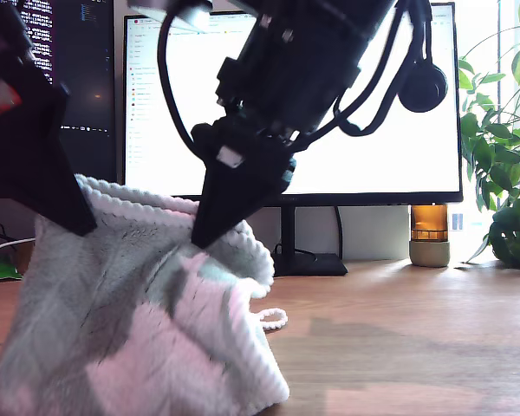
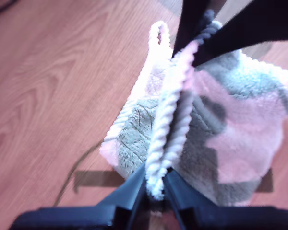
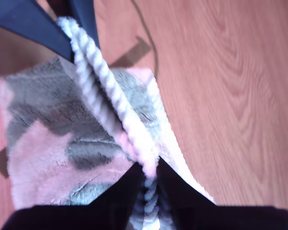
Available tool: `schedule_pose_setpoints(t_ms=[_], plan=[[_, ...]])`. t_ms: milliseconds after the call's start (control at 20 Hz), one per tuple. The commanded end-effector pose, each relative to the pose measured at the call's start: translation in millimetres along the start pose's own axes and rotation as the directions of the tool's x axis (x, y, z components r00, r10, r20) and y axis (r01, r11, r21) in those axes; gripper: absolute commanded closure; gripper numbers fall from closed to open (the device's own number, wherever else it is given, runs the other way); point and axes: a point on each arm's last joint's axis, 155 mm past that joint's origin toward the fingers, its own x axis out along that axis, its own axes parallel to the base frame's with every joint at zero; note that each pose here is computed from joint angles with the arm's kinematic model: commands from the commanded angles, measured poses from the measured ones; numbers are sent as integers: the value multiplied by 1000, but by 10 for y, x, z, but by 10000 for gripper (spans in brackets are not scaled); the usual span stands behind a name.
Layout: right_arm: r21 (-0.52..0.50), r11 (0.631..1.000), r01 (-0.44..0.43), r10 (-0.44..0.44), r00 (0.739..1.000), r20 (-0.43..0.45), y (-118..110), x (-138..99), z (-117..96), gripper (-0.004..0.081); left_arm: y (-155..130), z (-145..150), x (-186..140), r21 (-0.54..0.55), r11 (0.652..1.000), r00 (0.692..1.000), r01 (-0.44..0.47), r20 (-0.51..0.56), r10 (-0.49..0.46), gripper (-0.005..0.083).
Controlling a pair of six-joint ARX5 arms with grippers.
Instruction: Fold the tea towel to a neat square and place it to the right
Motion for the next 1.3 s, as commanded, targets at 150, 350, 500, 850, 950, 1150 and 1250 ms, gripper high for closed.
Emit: schedule_pose_setpoints(t_ms=[150,350,500,850,950,1150,1250], plan=[[-6,1000,10,-10,1000,-14,-36,171,-66,783,30,-60,187,-25,1000,999,10,-36,-11,798],[-4,1000,6,-6,1000,-22,-39,292,-112,783,69,-169,313,-43,999,996,12,-87,-16,798],[-1,1000,-2,2,999,-32,-25,378,-155,783,93,-149,379,-57,998,997,14,-81,-19,798],[-1,1000,10,-10,1000,-11,-52,423,-111,734,168,-274,500,-105,994,991,26,-127,-39,798],[-1,1000,15,-15,1000,-16,-62,423,-120,692,182,-277,533,-113,993,991,28,-127,-43,798],[0,1000,19,-19,1000,-20,-68,421,-128,569,175,-212,548,-118,992,994,41,-100,-52,798],[-1,999,36,-36,999,-28,-102,420,-139,534,175,-211,548,-118,992,994,40,-100,-52,798]])
